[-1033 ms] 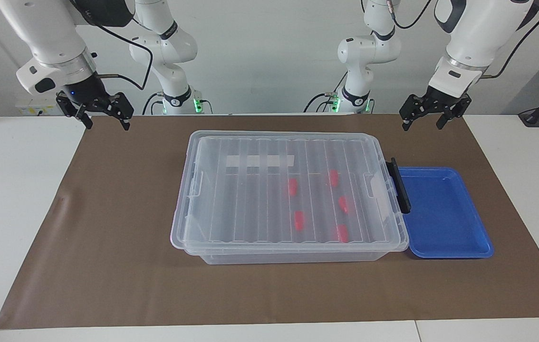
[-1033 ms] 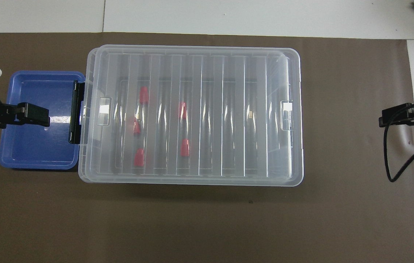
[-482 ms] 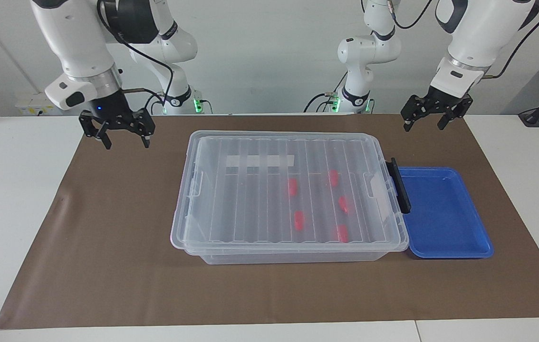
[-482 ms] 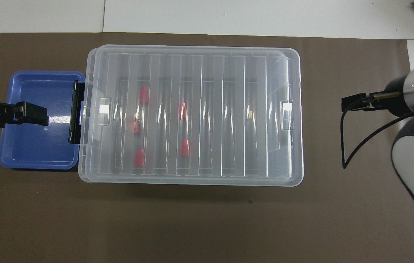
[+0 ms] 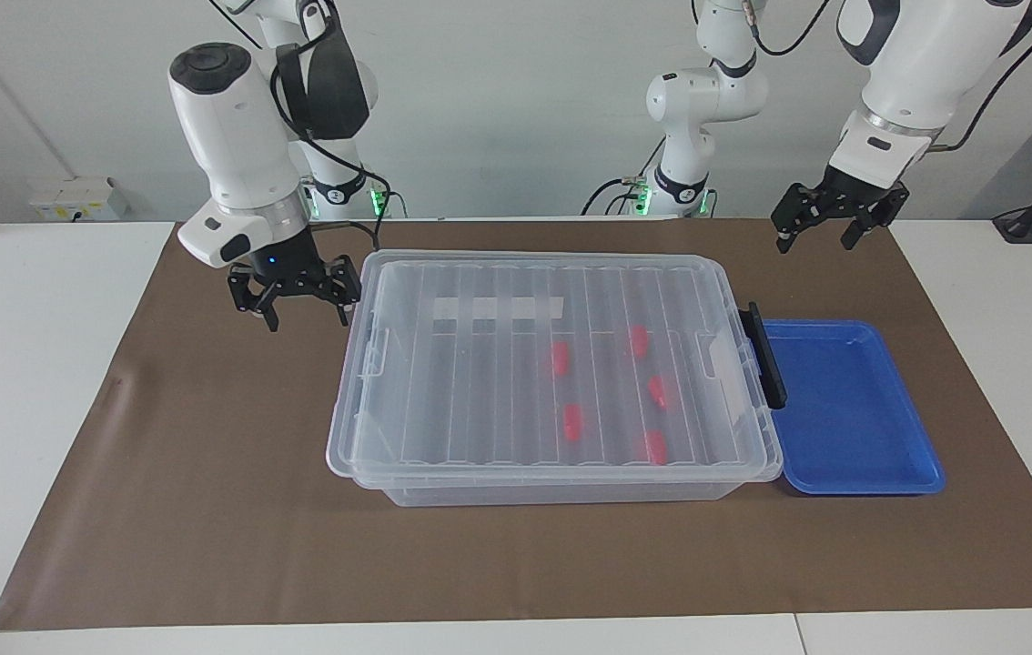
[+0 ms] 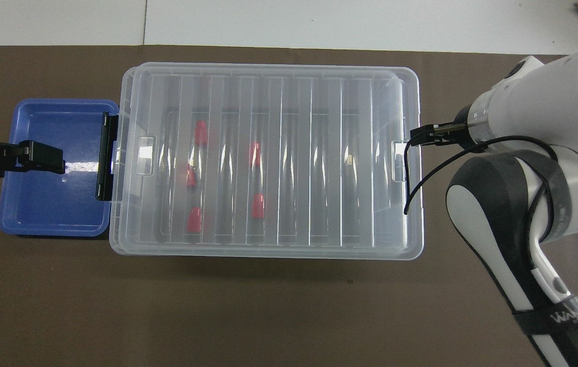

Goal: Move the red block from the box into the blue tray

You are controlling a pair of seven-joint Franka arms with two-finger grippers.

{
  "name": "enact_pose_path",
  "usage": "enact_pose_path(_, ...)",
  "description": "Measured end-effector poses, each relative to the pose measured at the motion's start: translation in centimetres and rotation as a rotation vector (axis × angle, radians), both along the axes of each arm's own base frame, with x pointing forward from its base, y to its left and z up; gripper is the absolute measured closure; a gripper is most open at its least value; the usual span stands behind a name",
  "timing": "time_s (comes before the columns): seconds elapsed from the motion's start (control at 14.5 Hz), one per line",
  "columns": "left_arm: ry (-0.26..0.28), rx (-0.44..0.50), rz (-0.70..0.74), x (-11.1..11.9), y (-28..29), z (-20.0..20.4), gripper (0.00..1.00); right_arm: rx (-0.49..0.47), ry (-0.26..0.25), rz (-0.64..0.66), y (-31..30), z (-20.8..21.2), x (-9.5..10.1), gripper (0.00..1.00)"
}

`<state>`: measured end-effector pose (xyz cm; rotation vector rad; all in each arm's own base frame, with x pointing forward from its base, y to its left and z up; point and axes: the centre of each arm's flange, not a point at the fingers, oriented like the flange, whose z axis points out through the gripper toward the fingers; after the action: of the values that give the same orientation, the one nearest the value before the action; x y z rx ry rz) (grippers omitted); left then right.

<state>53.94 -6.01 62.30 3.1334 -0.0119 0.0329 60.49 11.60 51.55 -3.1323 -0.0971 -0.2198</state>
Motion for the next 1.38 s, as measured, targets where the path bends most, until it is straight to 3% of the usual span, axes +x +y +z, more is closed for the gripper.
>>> enact_pose_path(0.55, -0.011, 0.001, 0.002, -0.1, 0.1, -0.6, 0.00, -0.009, 0.024, 0.001, 0.2, -5.9, 0.9, 0.00)
enact_pose_path(1.38, -0.030, -0.001, 0.002, 0.0, 0.0, -0.8, 0.00, -0.062, 0.022, -0.034, -3.5, -6.3, 1.3, 0.00)
